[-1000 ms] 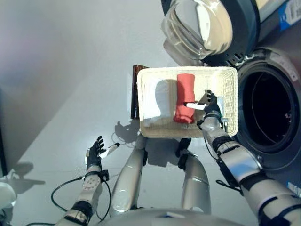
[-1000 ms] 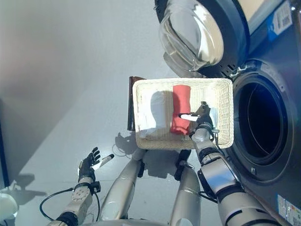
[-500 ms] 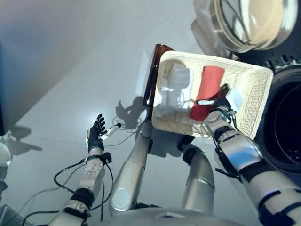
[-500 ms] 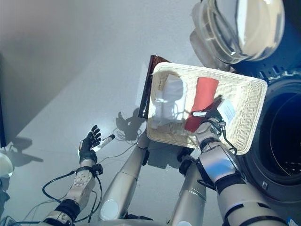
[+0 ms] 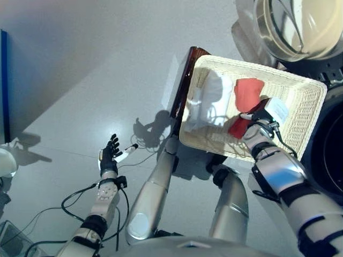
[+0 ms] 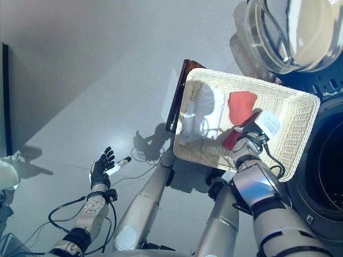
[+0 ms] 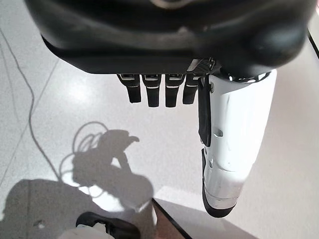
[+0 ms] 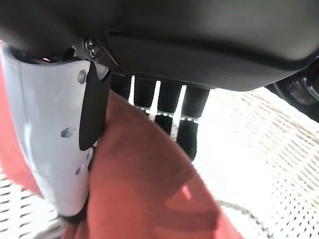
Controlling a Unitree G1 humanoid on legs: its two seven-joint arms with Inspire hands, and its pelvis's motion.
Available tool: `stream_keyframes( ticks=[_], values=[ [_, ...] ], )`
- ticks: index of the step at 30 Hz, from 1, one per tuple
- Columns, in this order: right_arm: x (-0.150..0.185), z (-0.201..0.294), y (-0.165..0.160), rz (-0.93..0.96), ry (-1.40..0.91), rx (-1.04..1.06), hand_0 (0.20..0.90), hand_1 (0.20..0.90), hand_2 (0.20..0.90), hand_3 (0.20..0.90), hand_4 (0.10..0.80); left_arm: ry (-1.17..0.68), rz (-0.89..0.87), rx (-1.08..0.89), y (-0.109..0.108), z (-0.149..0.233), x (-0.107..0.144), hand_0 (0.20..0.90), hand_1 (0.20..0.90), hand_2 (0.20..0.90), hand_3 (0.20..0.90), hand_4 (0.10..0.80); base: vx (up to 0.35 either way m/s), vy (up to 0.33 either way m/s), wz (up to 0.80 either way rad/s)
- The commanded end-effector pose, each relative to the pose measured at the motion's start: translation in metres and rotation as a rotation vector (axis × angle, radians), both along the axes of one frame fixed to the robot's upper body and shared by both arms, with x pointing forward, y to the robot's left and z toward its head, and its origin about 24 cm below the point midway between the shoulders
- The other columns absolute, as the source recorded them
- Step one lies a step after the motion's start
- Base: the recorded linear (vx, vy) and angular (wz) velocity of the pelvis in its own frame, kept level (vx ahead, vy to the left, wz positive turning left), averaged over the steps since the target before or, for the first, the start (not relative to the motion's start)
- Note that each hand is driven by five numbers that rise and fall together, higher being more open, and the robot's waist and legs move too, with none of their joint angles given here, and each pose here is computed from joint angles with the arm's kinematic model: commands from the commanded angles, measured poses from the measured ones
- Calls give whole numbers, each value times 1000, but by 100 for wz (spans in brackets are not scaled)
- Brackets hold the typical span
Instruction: Pick up the clothes and place them into the washing machine
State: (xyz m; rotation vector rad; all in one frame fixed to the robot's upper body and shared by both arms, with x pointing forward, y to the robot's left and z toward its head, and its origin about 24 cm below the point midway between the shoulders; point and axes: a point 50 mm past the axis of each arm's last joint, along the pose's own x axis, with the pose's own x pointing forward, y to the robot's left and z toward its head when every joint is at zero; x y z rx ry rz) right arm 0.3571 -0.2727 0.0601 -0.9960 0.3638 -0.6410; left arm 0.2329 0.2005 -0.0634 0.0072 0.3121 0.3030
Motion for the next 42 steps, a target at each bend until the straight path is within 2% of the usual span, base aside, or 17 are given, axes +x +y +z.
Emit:
stream_keyframes(
  ticks=[1,6,12,16,19,20,21,23,24,26,33,39,42],
  values=[
    [-10,-20,1,29,62,-4,200,200,200,200,300,6,3,28,3,-5,-11,900,900,900,900,800,12,3,-7],
    [-21,-31,-9,-24,38,73,200,200,200,200,300,58,-1,31,4,-15,-20,900,900,900,900,800,22,-10,-10],
    [-29,-34,-21,-104,-102,270,200,200,200,200,300,112,27,37,14,-25,-32,900,900,900,900,800,21,-1,-12],
    [-48,-41,-48,-325,-346,621,200,200,200,200,300,165,31,34,19,-33,-41,900,900,900,900,800,26,-23,-23],
    [-57,-51,-51,-407,-520,872,200,200,200,200,300,167,22,13,19,-35,-45,900,900,900,900,800,-94,16,-28],
    [-54,-50,-47,-420,-655,1031,200,200,200,200,300,171,9,-3,16,-36,-46,900,900,900,900,800,3,0,-38],
    [-59,-55,-48,-441,-654,1036,200,200,200,200,300,169,8,-13,16,-36,-47,900,900,900,900,800,-5,-6,-30],
    [-55,-57,-38,-439,-808,1211,200,200,200,200,300,183,11,-37,13,-40,-49,900,900,900,900,800,-11,-5,-23],
    [-55,-57,-38,-439,-808,1211,200,200,200,200,300,183,11,-37,13,-40,-49,900,900,900,900,800,-2,13,-21],
    [-55,-58,-32,-457,-983,1370,200,200,200,200,300,207,-10,-74,4,-46,-54,900,900,900,900,800,5,1,-17],
    [-43,-39,-17,-426,-1305,1548,200,200,200,200,300,247,-36,-135,-8,-55,-63,900,900,900,900,800,9,-5,-17],
    [-33,-16,-22,-392,-1384,1530,200,200,200,200,300,255,-36,-152,-12,-57,-64,900,900,900,900,800,19,-2,-6],
    [-24,17,-37,-313,-1477,1497,200,200,200,200,300,257,-26,-151,-10,-58,-67,900,900,900,900,800,26,19,-11]
  ],
)
